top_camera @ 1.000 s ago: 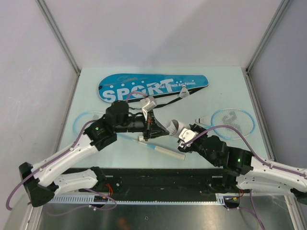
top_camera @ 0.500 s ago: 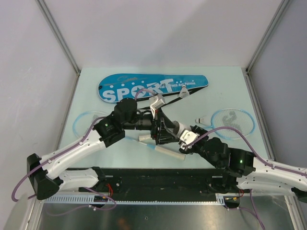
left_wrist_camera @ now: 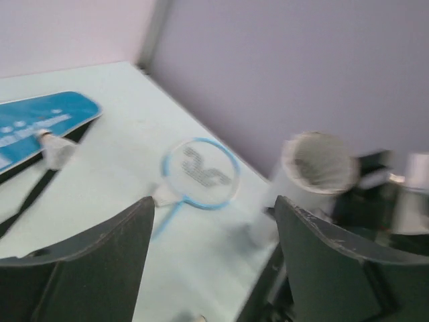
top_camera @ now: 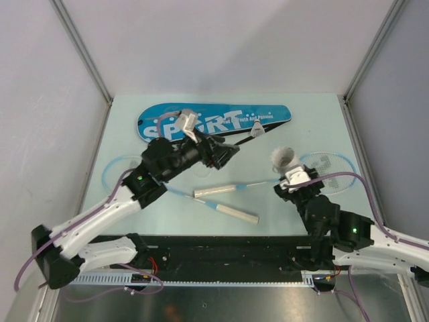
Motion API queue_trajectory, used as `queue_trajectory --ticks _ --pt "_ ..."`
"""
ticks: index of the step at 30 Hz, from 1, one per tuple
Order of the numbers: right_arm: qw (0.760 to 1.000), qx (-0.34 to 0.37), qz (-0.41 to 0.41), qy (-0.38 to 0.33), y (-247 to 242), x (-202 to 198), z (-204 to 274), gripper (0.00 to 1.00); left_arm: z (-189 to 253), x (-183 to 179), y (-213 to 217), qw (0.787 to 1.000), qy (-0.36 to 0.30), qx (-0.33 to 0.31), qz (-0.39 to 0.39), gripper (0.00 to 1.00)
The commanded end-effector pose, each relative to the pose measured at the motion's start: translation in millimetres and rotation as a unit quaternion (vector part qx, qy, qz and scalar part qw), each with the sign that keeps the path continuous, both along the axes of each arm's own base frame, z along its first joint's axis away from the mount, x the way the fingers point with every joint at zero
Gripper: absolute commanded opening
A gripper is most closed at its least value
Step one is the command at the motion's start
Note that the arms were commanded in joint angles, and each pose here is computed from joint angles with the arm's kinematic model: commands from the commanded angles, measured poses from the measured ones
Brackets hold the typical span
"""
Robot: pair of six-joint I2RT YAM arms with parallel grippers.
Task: Pack up the badminton gear
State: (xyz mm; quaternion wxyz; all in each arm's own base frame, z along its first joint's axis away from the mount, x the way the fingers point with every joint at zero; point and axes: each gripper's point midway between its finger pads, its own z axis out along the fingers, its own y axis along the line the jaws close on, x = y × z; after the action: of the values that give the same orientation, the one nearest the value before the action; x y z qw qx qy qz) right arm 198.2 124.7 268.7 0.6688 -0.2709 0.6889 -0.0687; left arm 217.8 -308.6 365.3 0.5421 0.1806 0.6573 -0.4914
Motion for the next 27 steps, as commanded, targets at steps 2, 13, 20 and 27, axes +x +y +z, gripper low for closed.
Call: queue_trajectory --ticks 2,13,20,27 --pt "0.987 0.107 -0.113 -0.036 -54 -1 41 0.27 -45 90 -10 0.985 0.012 0.033 0.171 0.7" --pt "0.985 0.147 -0.078 -0.042 -59 -6 55 0.27 -185 223 -100 0.874 -0.222 0.398 0.168 0.75" --pt "0.986 0.151 -0.06 -0.036 -56 -8 52 0.27 -224 269 -115 0.842 -0.254 0.449 0.156 0.7" --pt "0.986 0.154 -0.053 -0.04 -56 -9 56 0.27 -238 298 -131 0.818 -0.267 0.484 0.161 0.62"
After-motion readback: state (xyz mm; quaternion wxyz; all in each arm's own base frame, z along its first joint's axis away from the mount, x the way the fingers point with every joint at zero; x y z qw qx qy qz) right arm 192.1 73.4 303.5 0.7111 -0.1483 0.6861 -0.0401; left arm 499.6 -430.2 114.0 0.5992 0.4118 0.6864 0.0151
